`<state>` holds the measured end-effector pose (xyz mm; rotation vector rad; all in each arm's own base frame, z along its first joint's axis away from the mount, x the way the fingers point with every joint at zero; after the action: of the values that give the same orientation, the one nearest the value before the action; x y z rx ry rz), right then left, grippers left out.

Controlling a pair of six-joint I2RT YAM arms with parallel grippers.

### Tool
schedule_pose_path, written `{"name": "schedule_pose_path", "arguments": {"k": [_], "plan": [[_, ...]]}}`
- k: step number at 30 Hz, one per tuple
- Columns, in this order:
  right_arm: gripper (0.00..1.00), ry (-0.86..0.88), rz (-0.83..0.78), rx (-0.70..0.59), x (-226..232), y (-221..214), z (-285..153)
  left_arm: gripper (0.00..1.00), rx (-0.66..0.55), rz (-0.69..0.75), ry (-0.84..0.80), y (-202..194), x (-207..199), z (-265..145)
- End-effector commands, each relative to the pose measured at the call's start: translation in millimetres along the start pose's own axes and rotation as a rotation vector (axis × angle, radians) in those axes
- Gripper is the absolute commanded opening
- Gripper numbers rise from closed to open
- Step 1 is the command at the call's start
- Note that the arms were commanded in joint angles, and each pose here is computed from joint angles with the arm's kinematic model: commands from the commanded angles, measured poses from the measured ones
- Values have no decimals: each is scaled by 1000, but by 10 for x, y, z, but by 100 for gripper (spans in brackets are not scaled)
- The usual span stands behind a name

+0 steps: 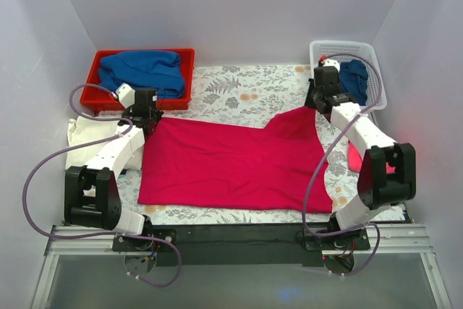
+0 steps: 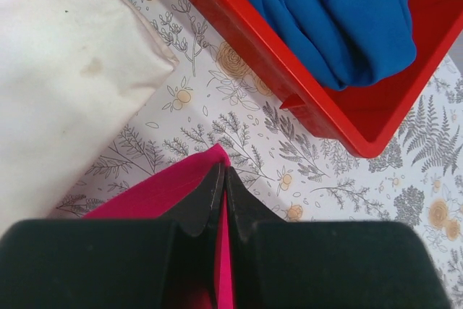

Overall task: Fold and stack the t-shirts
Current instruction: Fold the other side of the tshirt into a rectangle

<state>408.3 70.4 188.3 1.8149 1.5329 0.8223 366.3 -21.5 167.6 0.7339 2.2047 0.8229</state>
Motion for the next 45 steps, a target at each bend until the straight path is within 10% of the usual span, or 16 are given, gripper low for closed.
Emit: {"name": "schedule_pose_path", "arguments": {"k": [1,27,45], "plan": [[1,0,39,-58,-80,2,-307,0,-38,-27,6,106,58,-161],[1,156,105,-33,-431,-991,-1867,0,14,-173,33,-46,586,-796],[1,65,120,171,-642,-1522,-2064,0,106,-203,210,-469,1024,-752]]}}
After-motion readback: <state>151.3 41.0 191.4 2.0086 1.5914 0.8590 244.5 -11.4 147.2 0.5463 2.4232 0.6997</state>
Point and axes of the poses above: each gripper's point midway between its finger pads, its own z axis out along the fingers, its own x axis along the line the jaws close on, y = z × x, the point moved 5 cm from there along -z, back along the fingers, and after that the axes turned 1 degree about -z, right-handed, at the moved point
